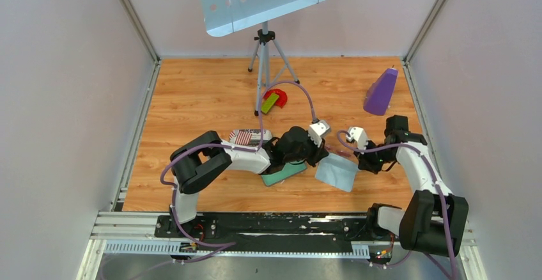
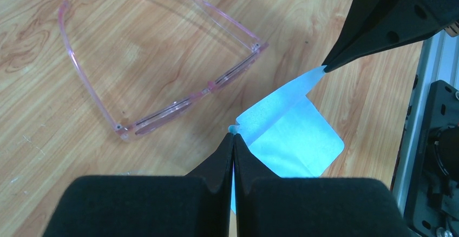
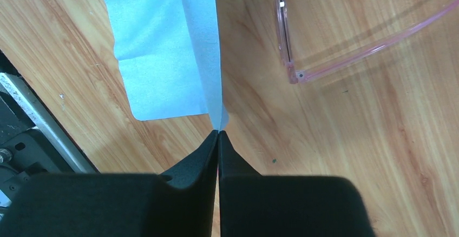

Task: Organize the sunglasses
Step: Fold the glasses cleaning cloth at the center of the board.

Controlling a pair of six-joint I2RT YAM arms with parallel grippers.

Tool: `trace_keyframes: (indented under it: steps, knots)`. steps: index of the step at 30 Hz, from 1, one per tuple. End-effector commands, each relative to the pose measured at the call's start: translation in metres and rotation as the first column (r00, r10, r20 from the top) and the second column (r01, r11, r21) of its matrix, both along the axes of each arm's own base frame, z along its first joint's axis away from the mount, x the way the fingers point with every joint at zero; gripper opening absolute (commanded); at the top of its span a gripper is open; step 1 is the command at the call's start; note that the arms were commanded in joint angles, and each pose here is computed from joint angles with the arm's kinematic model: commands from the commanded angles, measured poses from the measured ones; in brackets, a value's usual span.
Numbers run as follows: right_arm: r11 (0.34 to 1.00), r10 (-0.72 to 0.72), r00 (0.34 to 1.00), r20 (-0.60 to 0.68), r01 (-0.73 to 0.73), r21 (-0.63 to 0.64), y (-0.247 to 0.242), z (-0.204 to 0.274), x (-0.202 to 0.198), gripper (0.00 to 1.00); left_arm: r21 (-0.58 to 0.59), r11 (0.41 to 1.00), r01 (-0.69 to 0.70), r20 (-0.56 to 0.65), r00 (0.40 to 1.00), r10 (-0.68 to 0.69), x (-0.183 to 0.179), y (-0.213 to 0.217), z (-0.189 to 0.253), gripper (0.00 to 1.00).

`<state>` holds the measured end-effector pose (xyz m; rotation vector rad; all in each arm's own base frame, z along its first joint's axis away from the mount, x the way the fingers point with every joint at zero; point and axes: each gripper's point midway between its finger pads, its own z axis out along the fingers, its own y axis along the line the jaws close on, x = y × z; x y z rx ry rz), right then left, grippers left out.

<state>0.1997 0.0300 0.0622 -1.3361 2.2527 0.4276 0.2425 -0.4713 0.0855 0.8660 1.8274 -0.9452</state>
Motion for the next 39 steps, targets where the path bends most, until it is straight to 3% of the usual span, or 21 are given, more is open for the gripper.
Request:
trace_keyframes:
  steps: [1,39]
  knots:
    - [0.999,0.030,0.999,-0.033,-0.029,0.036,0.010,-0.004,-0.013,0.05,0.013,1.000,0.003,-0.007,1.000,-0.003,0.000,0.005,-0.009,0.00]
    - [0.985,0.144,0.982,-0.123,-0.131,0.109,0.032,-0.014,-0.054,0.08,0.063,0.997,0.054,-0.068,0.996,-0.050,-0.020,0.020,-0.031,0.04]
